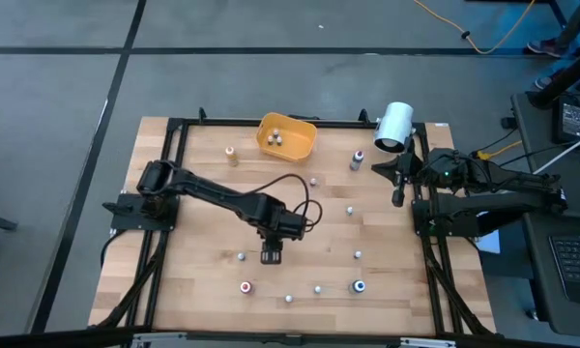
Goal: Pick & Place food coloring
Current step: Put the top small pink food coloring bottle into the bin
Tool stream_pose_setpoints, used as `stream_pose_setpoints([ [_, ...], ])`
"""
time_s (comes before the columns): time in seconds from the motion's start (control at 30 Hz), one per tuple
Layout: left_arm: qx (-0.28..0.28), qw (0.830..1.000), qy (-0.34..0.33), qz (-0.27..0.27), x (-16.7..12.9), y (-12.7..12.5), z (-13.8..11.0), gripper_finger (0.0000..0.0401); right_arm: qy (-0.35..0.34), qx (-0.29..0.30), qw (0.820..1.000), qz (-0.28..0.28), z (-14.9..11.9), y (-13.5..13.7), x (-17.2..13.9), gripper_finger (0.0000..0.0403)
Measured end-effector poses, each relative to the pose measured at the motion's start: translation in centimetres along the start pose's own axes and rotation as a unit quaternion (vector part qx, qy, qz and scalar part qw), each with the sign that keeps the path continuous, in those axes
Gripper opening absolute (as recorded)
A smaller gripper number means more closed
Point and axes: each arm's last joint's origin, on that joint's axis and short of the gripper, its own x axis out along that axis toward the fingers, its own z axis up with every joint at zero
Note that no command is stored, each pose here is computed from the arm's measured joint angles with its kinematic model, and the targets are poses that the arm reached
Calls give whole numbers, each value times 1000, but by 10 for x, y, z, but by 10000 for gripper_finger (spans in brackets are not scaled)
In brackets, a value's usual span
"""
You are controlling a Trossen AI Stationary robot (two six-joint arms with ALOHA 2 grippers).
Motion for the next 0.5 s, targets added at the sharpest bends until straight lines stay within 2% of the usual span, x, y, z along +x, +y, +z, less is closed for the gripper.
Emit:
stream_pose_setpoints([
  [0.2,-6,1000,-2,9,15,-3,-8,196,6,0,1000,0,-1,0,0,30],
  [0.5,-10,1000,-12,7,32,-1,-15,195,18,10,1000,2,-4,0,0,30],
])
